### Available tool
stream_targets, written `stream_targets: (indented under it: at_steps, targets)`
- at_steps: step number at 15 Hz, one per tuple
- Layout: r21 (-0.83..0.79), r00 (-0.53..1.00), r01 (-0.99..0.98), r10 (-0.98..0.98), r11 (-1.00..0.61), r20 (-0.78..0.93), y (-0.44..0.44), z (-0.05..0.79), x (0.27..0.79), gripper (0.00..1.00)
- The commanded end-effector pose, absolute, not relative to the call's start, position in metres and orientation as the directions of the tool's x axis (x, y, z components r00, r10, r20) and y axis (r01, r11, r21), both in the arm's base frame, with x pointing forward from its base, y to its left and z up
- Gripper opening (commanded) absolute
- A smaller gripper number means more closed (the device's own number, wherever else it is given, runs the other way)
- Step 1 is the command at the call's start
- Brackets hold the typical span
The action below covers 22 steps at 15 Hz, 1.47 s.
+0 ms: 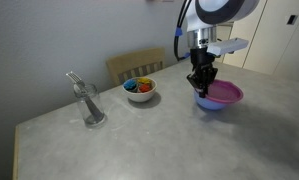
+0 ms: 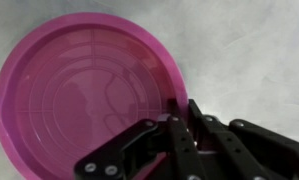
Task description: Put the pink plate on the table
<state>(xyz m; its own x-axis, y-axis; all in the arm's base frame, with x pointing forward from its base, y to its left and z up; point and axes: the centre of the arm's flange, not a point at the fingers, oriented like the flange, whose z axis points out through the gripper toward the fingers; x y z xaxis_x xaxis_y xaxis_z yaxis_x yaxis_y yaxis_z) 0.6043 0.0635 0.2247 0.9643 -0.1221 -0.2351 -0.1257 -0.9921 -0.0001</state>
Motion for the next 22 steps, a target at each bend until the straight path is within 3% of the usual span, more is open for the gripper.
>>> stream_targets:
  at_steps: [1,14,22]
  targets:
    - [0.03,0.958,-0.108,-0.112,-0.994,-0.265,0.065,0.252,0.595,0.03]
    - [0.082,0.935,0.142,0.107,-0.986,-0.338,0.147,0.296,0.601,0.03]
    - [-0.079,0.868,0.353,0.358,-0.932,-0.345,0.222,0.263,0.615,0.03]
